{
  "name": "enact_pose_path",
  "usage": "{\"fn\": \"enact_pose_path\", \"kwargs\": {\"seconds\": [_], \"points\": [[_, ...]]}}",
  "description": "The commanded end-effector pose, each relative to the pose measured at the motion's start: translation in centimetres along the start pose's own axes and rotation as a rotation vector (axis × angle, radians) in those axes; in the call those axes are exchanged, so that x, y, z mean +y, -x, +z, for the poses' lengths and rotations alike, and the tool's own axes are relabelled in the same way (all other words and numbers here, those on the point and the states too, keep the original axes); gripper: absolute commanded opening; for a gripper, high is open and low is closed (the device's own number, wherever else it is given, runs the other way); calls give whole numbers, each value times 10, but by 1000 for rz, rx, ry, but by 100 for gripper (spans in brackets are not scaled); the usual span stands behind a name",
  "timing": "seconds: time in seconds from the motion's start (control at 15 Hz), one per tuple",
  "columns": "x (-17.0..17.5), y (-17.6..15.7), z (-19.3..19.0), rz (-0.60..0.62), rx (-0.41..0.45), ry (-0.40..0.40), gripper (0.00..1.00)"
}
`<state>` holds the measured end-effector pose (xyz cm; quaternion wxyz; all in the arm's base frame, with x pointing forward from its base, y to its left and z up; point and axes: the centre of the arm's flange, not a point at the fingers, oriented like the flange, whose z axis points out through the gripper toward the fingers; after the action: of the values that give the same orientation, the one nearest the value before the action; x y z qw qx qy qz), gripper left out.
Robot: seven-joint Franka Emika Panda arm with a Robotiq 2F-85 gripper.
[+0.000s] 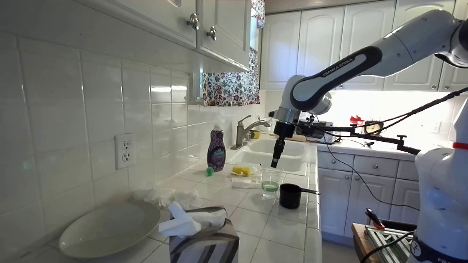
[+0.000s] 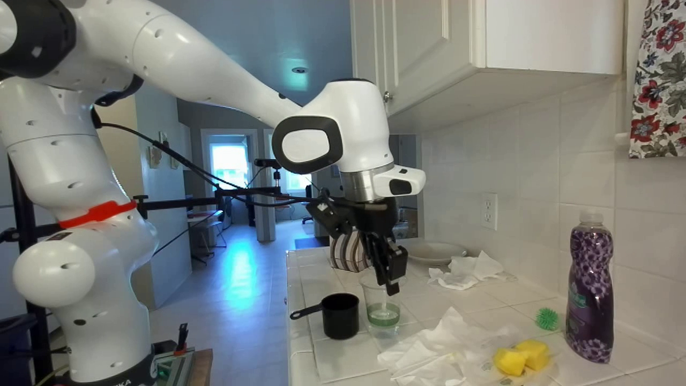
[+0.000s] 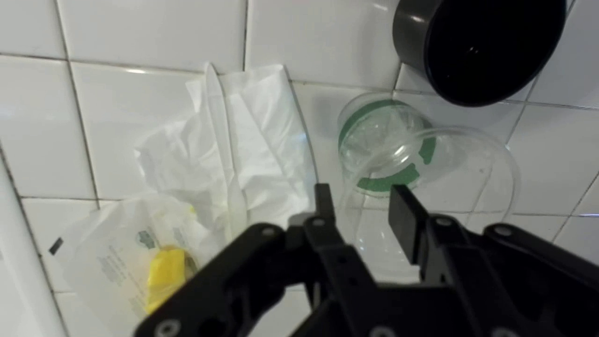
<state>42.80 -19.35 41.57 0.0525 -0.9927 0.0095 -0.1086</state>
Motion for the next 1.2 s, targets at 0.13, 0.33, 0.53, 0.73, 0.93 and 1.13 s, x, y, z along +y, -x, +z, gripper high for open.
{"fn": "enact_pose_path", "kwargs": {"seconds": [0.13, 0.33, 0.53, 0.73, 0.93, 1.13], "points": [[3, 0, -12, 13, -17, -14, 84], [4, -5, -10, 9, -38, -18, 100], [5, -8, -7, 12, -67, -19, 100], [8, -10, -3, 23, -95, -18, 100], [12, -12, 2, 42, -121, -10, 68], [17, -13, 7, 57, -141, 0, 42]]}}
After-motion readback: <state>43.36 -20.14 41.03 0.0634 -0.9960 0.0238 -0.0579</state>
